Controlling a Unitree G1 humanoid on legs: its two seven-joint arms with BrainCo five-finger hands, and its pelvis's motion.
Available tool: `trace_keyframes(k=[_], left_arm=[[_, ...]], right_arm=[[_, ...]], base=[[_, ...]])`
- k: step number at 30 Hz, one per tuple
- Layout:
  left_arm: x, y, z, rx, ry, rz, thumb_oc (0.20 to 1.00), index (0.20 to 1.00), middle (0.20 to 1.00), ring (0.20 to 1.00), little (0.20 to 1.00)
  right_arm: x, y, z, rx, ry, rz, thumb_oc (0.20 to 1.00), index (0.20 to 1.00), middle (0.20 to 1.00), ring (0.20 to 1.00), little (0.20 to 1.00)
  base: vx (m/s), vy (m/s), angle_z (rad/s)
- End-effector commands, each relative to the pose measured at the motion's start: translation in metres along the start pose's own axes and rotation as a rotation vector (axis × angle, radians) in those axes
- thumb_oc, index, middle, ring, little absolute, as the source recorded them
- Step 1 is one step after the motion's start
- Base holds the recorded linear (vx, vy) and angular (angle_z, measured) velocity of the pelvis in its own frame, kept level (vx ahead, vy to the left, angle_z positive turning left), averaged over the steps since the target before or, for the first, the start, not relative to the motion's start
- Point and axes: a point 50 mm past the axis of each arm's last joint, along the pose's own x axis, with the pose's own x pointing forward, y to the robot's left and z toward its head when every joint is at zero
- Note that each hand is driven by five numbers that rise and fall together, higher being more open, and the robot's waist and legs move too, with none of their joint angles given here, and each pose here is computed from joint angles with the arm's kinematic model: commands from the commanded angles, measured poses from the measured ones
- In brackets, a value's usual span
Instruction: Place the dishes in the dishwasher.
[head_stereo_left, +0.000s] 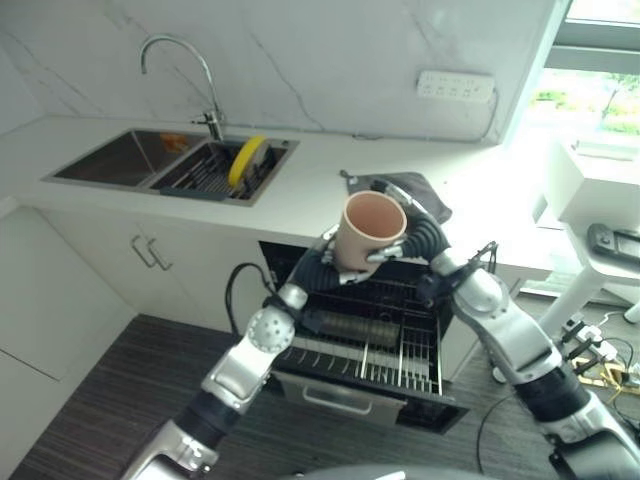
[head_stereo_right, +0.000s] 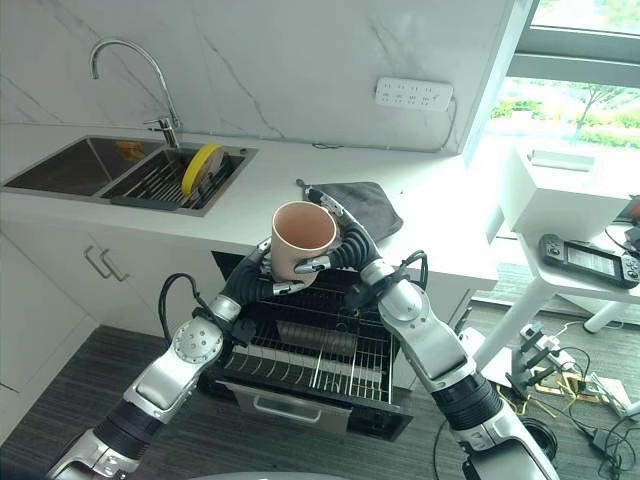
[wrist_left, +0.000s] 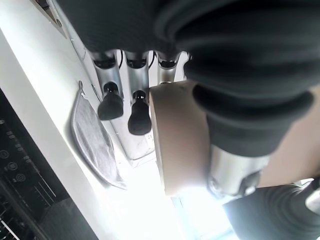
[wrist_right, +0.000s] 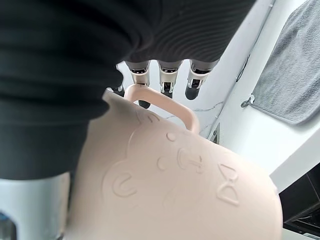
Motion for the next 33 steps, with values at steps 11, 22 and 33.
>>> trace_keyframes(k=[11, 22, 33], left_arm=[[0.016, -0.006, 0.038, 0.102, -0.202, -0.114, 0.2, 0.2, 0.2, 0.2, 0.2], [0.014, -0.006, 0.037, 0.095, -0.202, -0.12, 0.2, 0.2, 0.2, 0.2, 0.2], [0.015, -0.005, 0.033, 0.046, -0.166, -0.115, 1.0, 1.0, 1.0, 1.0, 1.0]], right_arm=[[0.018, 0.013, 0.077, -0.064, -0.382, 0.096, 0.2, 0.2, 0.2, 0.2, 0.2], [0.018, 0.013, 0.079, -0.083, -0.399, 0.089, 0.2, 0.2, 0.2, 0.2, 0.2], [0.016, 0.01, 0.08, -0.101, -0.423, 0.054, 0.2, 0.2, 0.2, 0.2, 0.2]], base=[[0.0, 0.0, 0.0], [0.0, 0.0, 0.0], [0.0, 0.0, 0.0]])
